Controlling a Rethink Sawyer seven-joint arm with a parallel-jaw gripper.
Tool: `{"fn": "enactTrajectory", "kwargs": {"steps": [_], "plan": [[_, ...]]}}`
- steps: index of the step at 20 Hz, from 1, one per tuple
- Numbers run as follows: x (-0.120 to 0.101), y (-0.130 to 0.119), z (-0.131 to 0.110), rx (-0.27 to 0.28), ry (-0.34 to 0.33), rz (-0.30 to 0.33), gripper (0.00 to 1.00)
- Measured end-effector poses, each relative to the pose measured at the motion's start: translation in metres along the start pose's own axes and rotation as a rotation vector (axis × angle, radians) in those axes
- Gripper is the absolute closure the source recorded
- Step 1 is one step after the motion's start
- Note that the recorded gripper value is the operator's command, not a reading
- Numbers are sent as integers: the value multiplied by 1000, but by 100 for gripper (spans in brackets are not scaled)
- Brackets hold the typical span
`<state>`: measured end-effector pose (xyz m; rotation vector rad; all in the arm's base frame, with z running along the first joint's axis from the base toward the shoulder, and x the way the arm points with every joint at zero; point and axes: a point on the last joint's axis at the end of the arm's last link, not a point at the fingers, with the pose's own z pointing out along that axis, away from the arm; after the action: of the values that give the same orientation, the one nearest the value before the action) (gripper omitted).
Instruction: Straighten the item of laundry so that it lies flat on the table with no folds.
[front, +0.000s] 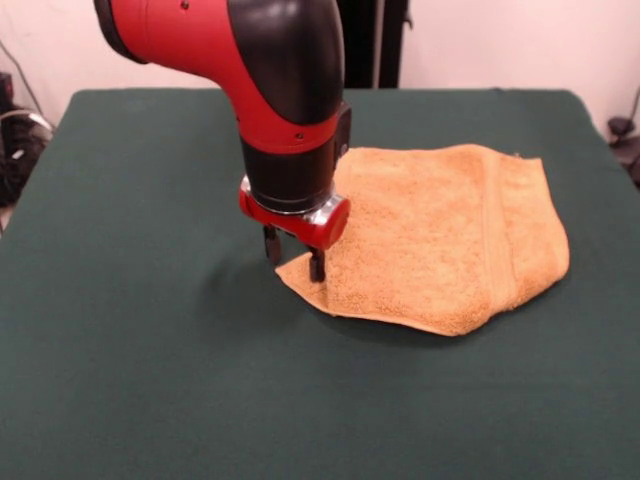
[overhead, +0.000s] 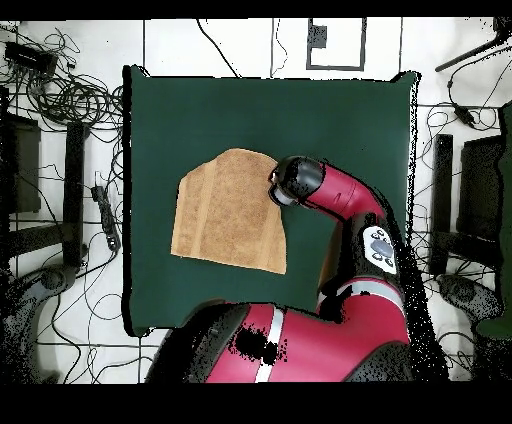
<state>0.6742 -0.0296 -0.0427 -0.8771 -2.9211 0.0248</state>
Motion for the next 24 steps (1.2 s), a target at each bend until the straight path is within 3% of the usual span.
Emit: {"fn": "enactTrajectory", "kwargs": {"steps": [24], "plan": [[-4, 1, 3, -7, 2, 16, 0]]}}
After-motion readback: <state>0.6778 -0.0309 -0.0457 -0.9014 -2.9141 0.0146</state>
